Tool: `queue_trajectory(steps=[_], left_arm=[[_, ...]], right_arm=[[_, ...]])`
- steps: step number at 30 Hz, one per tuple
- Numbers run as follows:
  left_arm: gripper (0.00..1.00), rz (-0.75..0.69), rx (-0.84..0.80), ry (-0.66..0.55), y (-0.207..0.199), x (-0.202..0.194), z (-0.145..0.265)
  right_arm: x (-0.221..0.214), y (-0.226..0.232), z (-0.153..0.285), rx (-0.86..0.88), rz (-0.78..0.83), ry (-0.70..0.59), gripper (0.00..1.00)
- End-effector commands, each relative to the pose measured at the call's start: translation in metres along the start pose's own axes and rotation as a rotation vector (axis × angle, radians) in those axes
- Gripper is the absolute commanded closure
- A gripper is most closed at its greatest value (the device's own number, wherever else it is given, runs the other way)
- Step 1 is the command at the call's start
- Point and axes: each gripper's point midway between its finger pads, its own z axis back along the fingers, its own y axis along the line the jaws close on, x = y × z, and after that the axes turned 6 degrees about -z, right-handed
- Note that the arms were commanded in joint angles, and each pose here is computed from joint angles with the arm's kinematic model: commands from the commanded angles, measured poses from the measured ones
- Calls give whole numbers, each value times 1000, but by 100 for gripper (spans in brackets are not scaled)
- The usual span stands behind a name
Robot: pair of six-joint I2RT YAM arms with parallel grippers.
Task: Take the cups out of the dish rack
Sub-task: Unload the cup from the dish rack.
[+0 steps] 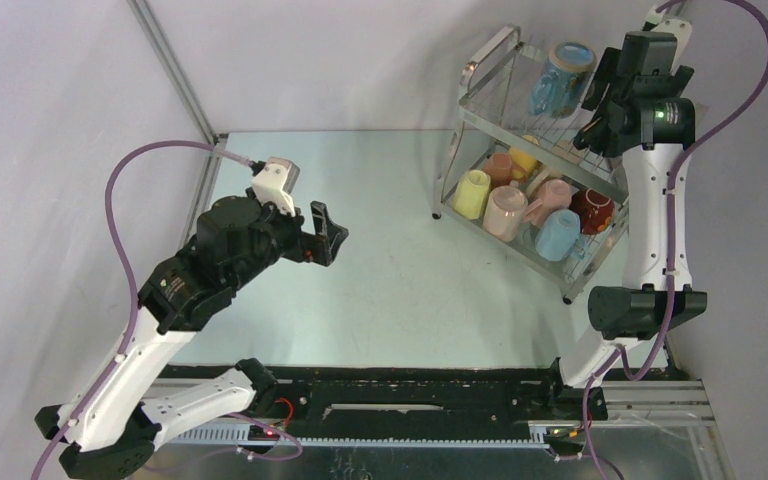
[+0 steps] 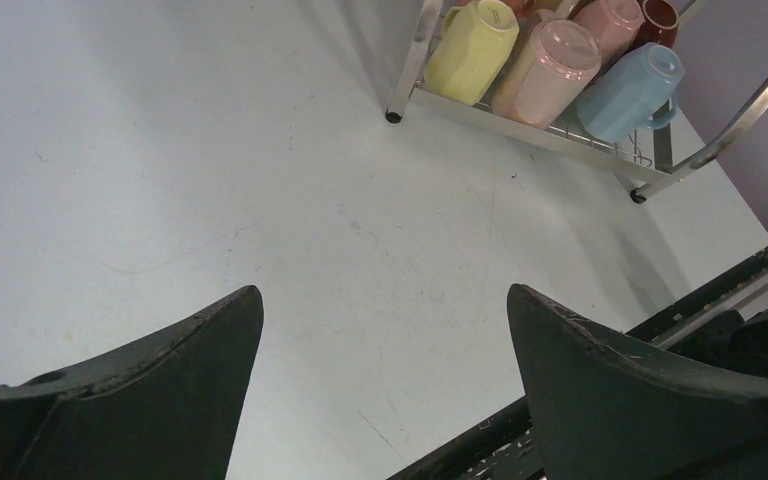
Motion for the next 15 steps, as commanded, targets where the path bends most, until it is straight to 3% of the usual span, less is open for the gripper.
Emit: queue_trajectory(steps=[1, 11, 15], left_arm=[[0, -20, -15, -2, -1, 1, -2], [0, -10, -46, 0, -9, 5, -5], [0, -4, -64, -5, -13, 8, -7]], right_arm=[[20, -1, 9, 6, -16, -68, 15], [38, -8, 32, 10, -64, -118, 70], [54, -15, 43, 7, -110, -159, 79]])
